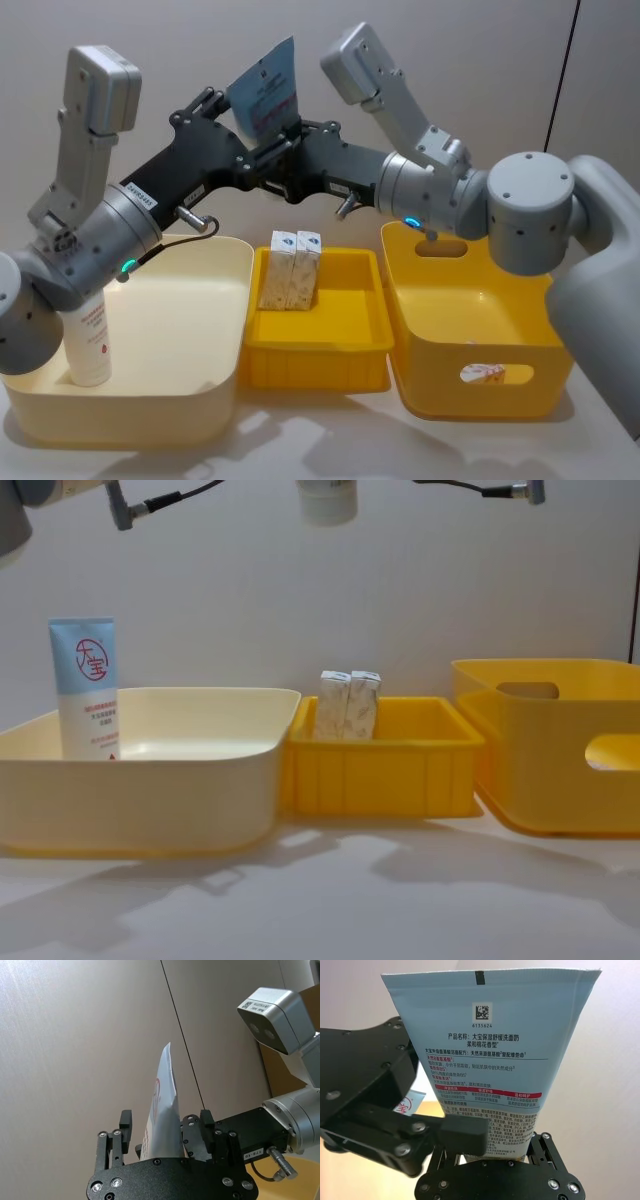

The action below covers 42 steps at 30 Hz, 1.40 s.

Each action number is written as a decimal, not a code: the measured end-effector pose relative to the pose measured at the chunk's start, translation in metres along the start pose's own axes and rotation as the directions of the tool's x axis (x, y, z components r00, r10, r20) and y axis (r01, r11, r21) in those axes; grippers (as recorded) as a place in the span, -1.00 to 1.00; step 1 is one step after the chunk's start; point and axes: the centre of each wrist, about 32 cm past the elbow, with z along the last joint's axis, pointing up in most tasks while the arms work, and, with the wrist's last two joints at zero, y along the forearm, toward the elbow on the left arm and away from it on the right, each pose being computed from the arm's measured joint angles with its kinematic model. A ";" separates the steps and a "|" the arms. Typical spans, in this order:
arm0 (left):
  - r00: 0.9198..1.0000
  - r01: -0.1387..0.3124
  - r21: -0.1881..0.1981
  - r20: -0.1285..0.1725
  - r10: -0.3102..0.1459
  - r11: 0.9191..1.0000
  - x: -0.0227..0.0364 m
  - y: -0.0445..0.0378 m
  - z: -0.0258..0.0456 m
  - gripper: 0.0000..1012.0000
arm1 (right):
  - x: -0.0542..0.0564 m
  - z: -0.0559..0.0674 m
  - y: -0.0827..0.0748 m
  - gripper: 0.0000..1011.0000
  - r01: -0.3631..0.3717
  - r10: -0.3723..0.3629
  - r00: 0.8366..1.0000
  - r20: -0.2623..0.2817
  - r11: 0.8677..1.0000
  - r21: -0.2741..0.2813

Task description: Bimanual collaborative sorting of washing and personal care products

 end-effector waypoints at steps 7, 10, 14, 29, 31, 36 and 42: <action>1.000 0.000 0.000 0.000 0.000 1.000 0.0000 0.0000 0.0000 0.96 | 0.004 -0.002 -0.007 0.08 0.046 -0.046 0.999 -0.003 0.999 -0.019; 1.000 0.000 0.000 0.000 0.000 1.000 0.0000 0.0000 0.0000 0.98 | 0.006 -0.002 -0.012 0.08 0.076 -0.076 0.997 -0.001 0.997 -0.033; 1.000 0.000 0.000 0.000 0.000 1.000 0.0000 0.0000 0.0000 0.98 | 0.009 -0.003 -0.019 0.08 0.118 -0.118 0.993 0.002 0.992 -0.053; 1.000 0.000 0.000 0.000 0.000 1.000 0.0000 0.0000 0.0000 0.98 | 0.032 -0.001 -0.057 0.08 0.311 -0.311 0.950 0.025 0.939 -0.148; 1.000 0.000 0.000 0.000 0.000 1.000 0.0001 0.0000 0.0000 0.98 | 0.037 -0.001 -0.064 0.08 0.335 -0.336 0.941 0.022 0.927 -0.170; 1.000 0.000 0.000 0.000 0.000 1.000 0.0000 0.0000 0.0000 0.98 | 0.049 0.000 -0.077 0.08 0.370 -0.377 0.926 0.012 0.902 -0.221; 1.000 0.000 0.000 0.000 0.000 1.000 0.0001 0.0000 0.0000 0.98 | 0.066 0.001 -0.092 0.08 0.392 -0.414 0.910 -0.010 0.871 -0.295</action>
